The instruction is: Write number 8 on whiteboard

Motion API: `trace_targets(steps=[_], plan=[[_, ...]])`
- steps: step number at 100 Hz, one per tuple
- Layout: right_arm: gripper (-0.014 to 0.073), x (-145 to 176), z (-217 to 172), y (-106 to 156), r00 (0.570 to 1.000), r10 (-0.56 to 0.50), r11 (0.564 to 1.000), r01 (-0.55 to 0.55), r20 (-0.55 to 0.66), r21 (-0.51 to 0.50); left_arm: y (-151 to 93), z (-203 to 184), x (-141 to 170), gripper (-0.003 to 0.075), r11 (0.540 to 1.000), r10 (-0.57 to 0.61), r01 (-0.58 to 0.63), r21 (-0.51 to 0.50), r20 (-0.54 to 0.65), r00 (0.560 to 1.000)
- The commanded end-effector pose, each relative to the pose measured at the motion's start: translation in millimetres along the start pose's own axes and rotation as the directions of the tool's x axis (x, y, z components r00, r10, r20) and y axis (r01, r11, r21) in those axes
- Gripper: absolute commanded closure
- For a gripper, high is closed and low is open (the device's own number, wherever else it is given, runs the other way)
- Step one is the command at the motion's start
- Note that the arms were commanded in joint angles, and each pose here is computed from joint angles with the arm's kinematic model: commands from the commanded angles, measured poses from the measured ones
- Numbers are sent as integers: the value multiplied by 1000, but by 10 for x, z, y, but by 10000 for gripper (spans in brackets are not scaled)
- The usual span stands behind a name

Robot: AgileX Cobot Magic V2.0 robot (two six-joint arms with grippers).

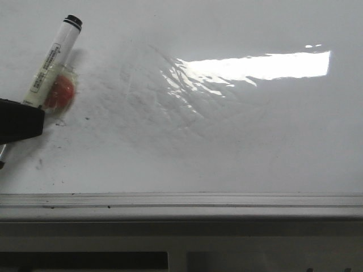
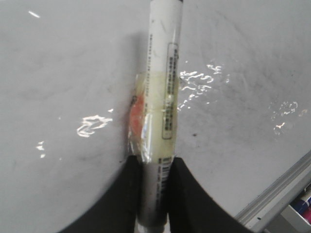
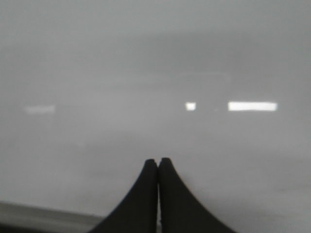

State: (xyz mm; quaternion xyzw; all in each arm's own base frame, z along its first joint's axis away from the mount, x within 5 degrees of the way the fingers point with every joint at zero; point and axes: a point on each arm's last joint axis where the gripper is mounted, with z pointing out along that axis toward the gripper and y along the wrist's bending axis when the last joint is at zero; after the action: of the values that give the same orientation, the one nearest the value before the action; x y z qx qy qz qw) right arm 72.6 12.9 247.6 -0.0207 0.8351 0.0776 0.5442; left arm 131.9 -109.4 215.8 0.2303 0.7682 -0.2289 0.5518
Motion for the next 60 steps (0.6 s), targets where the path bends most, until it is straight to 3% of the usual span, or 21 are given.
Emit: trace_targets(steps=[1, 9, 19, 32, 37, 46, 60], plan=[[655, -221, 22, 147, 995, -94, 986, 96, 25, -138, -54, 15, -175, 741, 997, 57, -62, 37, 113, 992], [610, -353, 52, 323, 984, -174, 943, 174, 25, -285, -103, 11, -184, 741, 983, 158, -169, 77, 135, 978], [436, -522, 117, 569, 964, -261, 869, 254, 41, -425, -170, -3, -214, 741, 950, 260, -286, 122, 196, 946], [231, -726, 169, 959, 938, -311, 756, 341, 152, -559, -304, -42, -243, 741, 855, 409, -479, 197, 311, 858], [218, -775, 194, 1092, 934, -309, 727, 354, 180, -588, -351, -61, -251, 741, 817, 441, -533, 219, 356, 824], [221, -838, 253, 1304, 929, -308, 690, 368, 207, -623, -377, -72, -250, 741, 793, 461, -563, 231, 378, 803], [221, -919, 377, 1487, 928, -296, 687, 372, 227, -624, -383, -74, -245, 741, 784, 469, -574, 235, 380, 797]])
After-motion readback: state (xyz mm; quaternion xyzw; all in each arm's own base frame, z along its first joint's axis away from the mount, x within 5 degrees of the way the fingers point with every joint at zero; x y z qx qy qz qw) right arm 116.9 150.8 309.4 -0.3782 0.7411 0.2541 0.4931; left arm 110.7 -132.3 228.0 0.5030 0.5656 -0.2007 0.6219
